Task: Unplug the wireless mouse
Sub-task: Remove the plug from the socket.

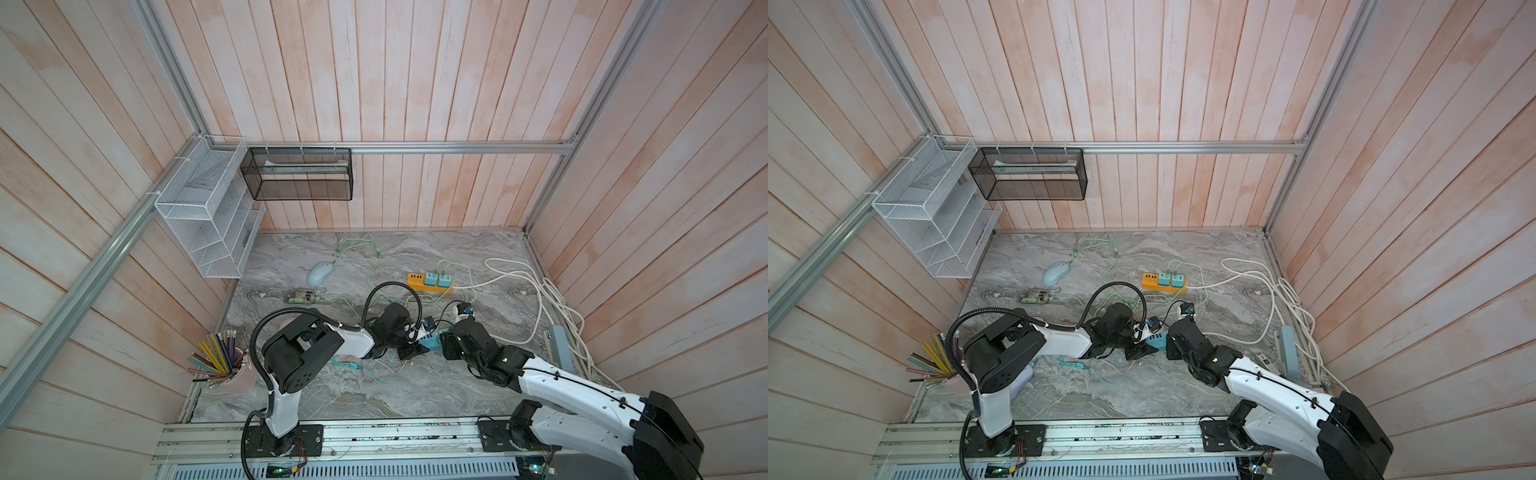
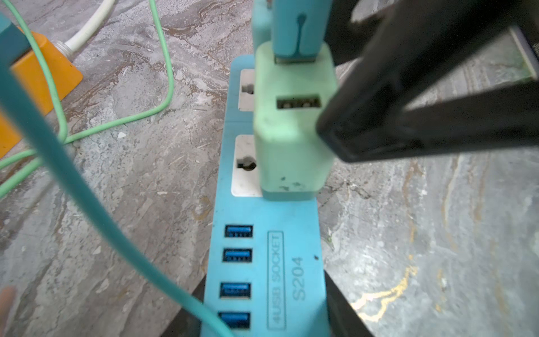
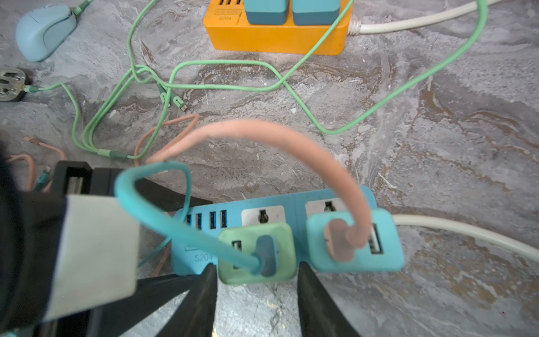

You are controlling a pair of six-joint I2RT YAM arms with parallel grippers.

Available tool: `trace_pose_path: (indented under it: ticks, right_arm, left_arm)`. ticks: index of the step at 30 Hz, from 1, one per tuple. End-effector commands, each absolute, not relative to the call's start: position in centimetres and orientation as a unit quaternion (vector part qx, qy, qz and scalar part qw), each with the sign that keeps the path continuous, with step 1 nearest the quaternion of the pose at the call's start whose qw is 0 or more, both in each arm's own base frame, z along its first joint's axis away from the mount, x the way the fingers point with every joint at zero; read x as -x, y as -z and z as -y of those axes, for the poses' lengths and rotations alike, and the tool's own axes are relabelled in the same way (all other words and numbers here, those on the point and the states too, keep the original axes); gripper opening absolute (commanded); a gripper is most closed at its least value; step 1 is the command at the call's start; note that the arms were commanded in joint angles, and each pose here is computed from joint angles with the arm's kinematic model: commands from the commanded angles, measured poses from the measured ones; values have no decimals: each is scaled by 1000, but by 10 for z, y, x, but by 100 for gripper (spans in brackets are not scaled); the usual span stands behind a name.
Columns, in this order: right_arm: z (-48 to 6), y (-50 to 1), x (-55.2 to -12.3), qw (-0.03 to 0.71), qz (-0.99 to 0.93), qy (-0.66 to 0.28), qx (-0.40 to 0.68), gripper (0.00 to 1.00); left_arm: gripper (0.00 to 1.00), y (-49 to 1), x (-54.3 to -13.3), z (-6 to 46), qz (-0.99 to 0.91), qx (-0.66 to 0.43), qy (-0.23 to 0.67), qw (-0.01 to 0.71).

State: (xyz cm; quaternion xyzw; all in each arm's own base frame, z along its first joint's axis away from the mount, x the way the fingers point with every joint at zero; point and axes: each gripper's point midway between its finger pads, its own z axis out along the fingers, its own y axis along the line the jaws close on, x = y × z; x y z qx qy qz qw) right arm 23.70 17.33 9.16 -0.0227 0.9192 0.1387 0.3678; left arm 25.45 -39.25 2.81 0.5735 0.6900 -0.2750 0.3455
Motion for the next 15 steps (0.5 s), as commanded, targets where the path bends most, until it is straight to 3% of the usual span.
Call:
trace_pose_path:
  ticks: [1, 10, 15]
  right_arm:
    - [-177, -96, -244, 383, -913, -137, 25, 45]
    - [-175, -86, -246, 382, -916, -123, 25, 52]
    - [-176, -83, -248, 387, -913, -125, 23, 49]
  left_arm:
    - [51, -28, -253, 398, -685, -579, 281, 340]
    - [51, -28, -254, 398, -686, -579, 281, 339]
    - [51, -28, -254, 399, -686, -580, 281, 339]
